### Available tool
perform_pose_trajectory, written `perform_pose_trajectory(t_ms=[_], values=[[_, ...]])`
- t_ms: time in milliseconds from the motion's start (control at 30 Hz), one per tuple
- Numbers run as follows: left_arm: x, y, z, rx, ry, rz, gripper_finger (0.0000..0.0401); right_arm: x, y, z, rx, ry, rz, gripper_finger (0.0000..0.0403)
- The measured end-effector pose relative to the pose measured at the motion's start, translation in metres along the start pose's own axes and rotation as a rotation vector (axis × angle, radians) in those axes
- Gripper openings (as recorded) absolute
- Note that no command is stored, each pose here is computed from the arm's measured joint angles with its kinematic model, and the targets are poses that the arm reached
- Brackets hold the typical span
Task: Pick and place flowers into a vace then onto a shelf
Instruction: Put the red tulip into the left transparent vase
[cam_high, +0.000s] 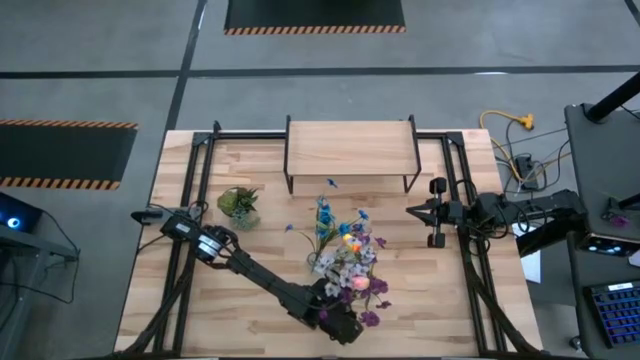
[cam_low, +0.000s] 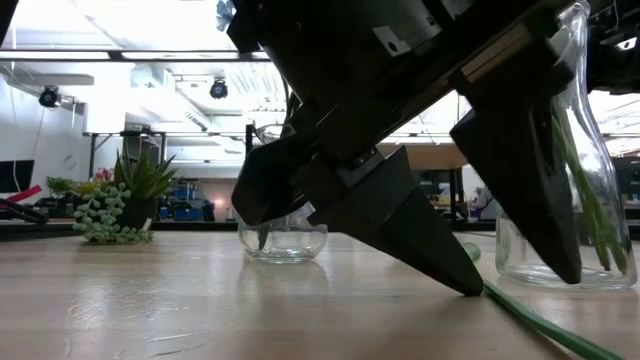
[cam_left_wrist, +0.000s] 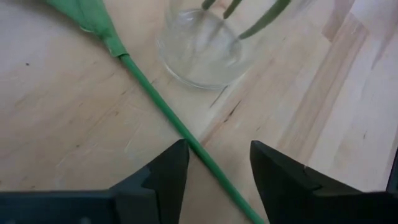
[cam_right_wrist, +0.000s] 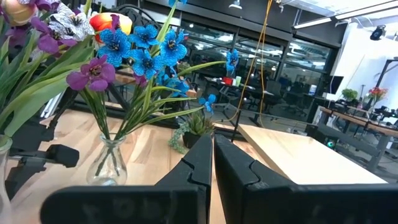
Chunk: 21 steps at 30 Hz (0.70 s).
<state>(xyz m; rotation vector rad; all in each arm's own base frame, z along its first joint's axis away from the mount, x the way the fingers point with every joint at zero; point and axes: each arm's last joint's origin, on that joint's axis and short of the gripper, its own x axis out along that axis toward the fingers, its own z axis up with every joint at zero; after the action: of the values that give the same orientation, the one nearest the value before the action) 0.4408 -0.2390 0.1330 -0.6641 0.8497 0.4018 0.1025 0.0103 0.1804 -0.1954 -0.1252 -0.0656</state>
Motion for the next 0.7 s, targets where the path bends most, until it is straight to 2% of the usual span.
perform_pose_trajectory(t_ms=[467, 700], values=[[0.0032, 0.0065, -0.0001, -0.032, 0.108, 0.013, 0.0012, 0.0, 0.0, 0.0, 0.0, 0.0, 0.0, 0.0009], [-0.0006, 0.0079, 0.0024, -0.059, 0.163, 0.017, 0.0001, 0.0, 0.0, 0.0, 0.0, 0.0, 0.0, 0.0009]])
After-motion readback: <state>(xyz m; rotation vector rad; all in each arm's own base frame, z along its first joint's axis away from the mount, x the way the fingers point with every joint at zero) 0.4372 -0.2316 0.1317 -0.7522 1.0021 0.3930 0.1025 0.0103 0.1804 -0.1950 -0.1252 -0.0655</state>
